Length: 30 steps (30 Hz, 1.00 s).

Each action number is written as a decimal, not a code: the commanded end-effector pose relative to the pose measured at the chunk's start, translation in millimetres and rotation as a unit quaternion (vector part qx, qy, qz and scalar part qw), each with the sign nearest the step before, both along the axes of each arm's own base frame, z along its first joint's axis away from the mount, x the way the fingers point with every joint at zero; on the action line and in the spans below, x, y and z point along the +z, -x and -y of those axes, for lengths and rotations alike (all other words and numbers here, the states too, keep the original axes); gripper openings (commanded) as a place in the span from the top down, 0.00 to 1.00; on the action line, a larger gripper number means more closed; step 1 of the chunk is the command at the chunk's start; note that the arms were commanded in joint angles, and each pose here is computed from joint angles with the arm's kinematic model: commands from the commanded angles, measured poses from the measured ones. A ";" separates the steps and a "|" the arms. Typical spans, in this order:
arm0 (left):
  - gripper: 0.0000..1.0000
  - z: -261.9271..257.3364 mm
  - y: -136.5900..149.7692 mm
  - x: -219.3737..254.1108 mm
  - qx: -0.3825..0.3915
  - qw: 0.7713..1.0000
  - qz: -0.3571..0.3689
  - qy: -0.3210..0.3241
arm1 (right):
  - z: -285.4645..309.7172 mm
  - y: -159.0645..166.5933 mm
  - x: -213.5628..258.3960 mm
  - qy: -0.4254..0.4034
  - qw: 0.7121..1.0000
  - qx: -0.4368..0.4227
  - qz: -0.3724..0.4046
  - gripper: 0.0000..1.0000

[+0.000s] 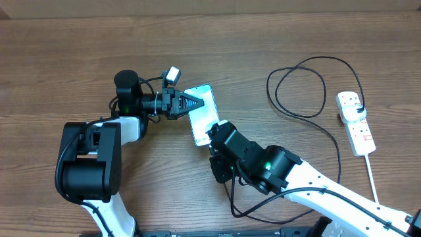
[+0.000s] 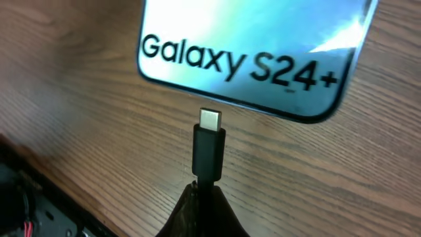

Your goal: Plug charger to phone and switch on socket

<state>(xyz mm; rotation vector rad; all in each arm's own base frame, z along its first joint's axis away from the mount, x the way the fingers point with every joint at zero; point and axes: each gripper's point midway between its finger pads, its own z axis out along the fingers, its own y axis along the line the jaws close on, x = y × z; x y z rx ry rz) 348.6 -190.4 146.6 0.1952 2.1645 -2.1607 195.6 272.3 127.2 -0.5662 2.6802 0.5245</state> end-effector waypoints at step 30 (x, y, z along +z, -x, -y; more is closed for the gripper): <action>0.96 1.9 3.7 2.6 -0.016 0.999 0.030 0.005 | -9.4 -2.8 -3.7 -0.012 0.999 -0.024 -0.025 0.96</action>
